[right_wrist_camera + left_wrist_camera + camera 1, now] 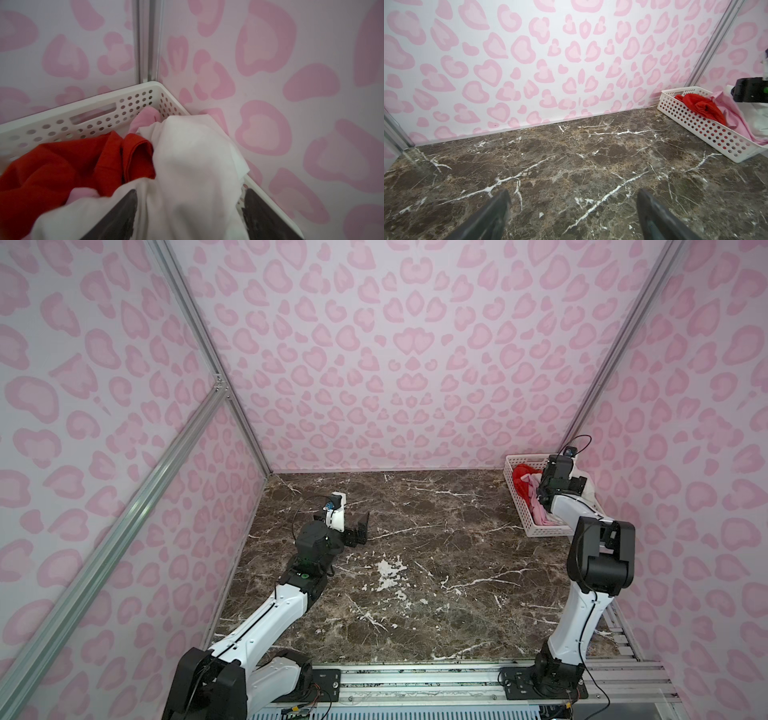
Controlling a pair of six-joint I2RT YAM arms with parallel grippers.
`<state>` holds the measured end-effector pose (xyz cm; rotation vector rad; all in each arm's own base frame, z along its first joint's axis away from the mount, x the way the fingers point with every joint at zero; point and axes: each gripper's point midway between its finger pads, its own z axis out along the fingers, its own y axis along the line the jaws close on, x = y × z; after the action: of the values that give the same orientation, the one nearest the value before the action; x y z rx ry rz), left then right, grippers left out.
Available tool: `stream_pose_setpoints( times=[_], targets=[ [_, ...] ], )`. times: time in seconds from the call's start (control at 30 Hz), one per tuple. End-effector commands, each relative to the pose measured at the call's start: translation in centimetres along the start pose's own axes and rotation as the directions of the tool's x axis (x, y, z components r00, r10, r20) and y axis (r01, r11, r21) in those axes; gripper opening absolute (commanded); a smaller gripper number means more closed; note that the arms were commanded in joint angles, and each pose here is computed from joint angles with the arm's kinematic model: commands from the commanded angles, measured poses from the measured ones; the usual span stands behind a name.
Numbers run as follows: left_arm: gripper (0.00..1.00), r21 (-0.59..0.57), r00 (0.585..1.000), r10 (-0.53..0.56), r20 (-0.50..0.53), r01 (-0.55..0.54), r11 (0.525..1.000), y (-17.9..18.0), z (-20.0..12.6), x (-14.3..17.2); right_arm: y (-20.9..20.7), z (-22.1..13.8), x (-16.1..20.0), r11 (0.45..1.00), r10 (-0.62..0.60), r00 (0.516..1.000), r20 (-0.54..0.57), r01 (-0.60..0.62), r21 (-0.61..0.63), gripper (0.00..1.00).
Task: Fold and stack t-shirts
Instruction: Pick up the T-shirt from the bin.
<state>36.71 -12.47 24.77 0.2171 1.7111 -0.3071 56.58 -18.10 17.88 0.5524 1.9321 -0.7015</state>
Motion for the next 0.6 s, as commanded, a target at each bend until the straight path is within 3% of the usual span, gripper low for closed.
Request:
stream_pose_setpoints(
  times=[0.0,0.17,0.27,0.43,0.57],
  targets=[
    [0.96,0.013,0.999,-0.022,-0.031,0.022,1.0,-0.3,-0.3,0.8,-0.7,2.0,3.6,0.997,-0.038,0.982,-0.186,0.05,0.06,0.76],
    [0.96,0.022,0.999,-0.023,-0.046,0.024,0.999,-0.4,-0.4,1.0,1.8,3.9,5.5,0.996,-0.089,0.952,-0.294,0.078,-0.049,0.25],
    [0.96,0.022,0.998,-0.03,-0.046,0.031,0.999,-0.4,-0.4,1.1,2.5,3.2,5.5,0.995,-0.072,0.948,-0.311,0.047,-0.089,0.0],
    [0.96,0.028,0.998,-0.037,-0.047,0.038,0.999,-0.5,-0.5,1.3,3.1,-1.9,1.4,0.995,-0.054,0.982,-0.18,0.037,-0.097,0.0],
    [0.96,0.033,0.998,-0.048,-0.042,0.049,0.998,-0.7,-0.5,1.2,4.2,-8.6,-3.8,0.994,-0.061,0.998,-0.018,0.059,-0.088,0.0]
  ],
)
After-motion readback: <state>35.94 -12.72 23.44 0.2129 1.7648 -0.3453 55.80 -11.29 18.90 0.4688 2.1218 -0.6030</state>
